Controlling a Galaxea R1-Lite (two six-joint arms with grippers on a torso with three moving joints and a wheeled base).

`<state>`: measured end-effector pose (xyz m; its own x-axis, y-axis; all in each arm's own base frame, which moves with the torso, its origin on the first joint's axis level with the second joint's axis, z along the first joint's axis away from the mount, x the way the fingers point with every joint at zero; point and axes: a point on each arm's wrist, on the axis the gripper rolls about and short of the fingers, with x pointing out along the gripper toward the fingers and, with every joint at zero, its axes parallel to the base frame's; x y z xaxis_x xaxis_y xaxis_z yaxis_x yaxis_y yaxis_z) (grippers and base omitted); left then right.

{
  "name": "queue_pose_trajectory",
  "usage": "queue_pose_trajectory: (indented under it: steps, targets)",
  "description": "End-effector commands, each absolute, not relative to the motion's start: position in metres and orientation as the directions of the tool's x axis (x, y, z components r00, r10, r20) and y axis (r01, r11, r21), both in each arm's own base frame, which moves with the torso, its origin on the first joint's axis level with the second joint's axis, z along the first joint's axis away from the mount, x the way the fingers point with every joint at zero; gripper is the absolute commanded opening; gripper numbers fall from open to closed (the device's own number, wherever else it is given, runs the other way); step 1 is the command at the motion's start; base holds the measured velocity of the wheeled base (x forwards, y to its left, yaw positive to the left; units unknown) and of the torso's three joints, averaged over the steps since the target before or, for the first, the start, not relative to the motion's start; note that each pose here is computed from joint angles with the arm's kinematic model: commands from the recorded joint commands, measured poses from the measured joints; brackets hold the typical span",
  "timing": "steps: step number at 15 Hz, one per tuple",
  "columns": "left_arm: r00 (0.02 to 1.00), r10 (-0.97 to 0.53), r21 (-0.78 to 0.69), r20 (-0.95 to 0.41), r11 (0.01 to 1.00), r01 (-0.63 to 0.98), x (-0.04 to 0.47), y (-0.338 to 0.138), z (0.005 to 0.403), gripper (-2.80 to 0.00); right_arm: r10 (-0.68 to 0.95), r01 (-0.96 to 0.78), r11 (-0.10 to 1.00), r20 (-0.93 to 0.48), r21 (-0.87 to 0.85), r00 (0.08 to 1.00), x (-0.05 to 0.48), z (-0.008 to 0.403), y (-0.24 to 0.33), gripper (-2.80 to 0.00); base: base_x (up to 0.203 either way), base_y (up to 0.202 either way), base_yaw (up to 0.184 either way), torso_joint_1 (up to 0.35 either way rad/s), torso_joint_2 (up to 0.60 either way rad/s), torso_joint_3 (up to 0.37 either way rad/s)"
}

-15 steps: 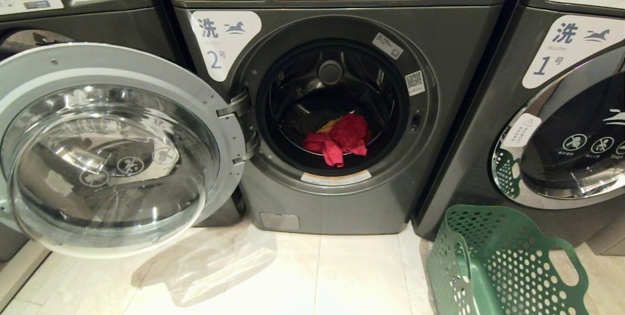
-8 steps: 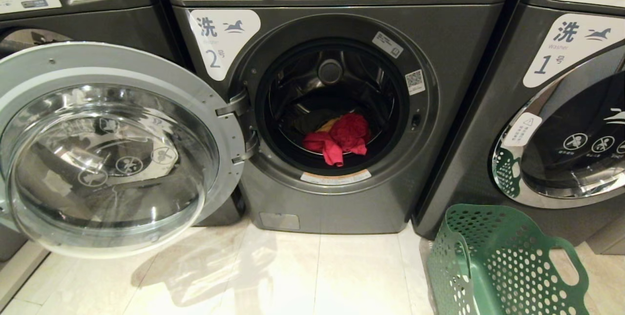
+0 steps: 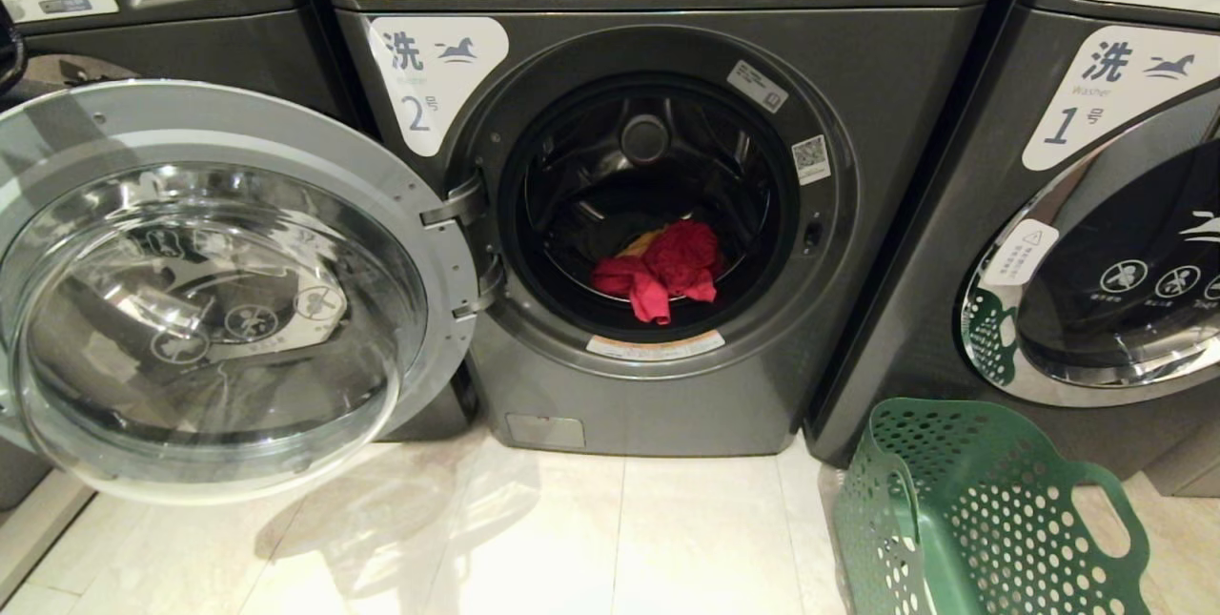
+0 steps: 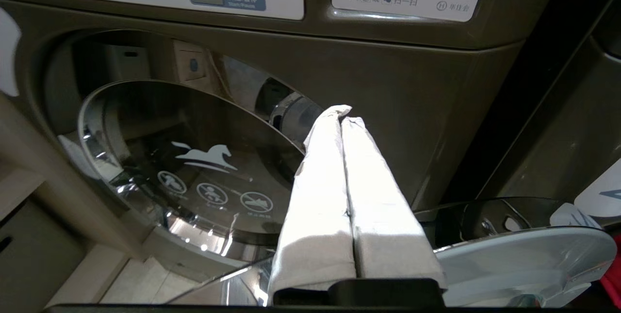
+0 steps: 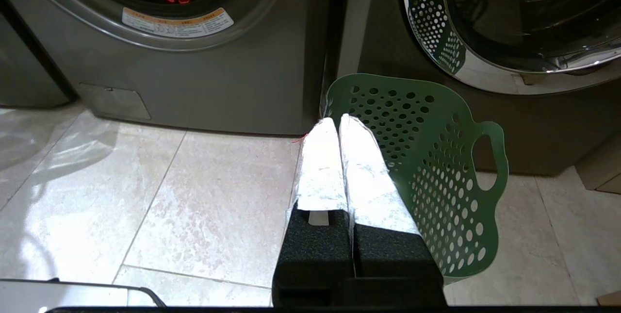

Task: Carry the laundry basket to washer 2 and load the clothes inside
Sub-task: Close the washing machine door with the left hand

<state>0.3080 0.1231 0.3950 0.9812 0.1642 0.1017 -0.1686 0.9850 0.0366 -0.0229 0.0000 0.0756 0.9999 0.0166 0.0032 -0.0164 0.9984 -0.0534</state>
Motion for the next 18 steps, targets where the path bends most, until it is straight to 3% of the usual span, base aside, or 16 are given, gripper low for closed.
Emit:
queue_pose_trajectory:
  steps: [1,6,11,18]
  targets:
    - [0.988,0.136,0.033,0.077,0.99,-0.139,0.327,0.137,0.38,-2.8,0.017,-0.017,0.998,0.002,-0.055,1.0,-0.023,0.076,0.0,-2.8,0.0,0.0,0.0,0.0,0.0,0.0]
    - [0.99,0.134,-0.013,0.035,0.991,-0.134,0.336,0.142,0.368,-2.8,0.017,-0.017,0.998,0.002,-0.054,1.0,-0.023,0.076,0.0,-2.8,0.0,0.0,0.0,0.0,0.0,0.0]
    - [0.98,0.095,-0.079,-0.173,0.991,-0.11,0.322,0.134,0.356,-2.8,0.015,-0.015,0.999,0.002,-0.052,1.0,-0.023,0.076,0.0,-2.8,0.0,0.0,0.0,0.0,0.0,0.0]
    - [0.937,0.029,-0.143,-0.348,0.986,-0.084,0.274,0.107,0.365,-2.8,0.017,-0.017,0.998,0.002,-0.053,1.0,-0.023,0.076,0.0,-2.8,0.0,0.0,0.0,0.0,0.0,0.0]
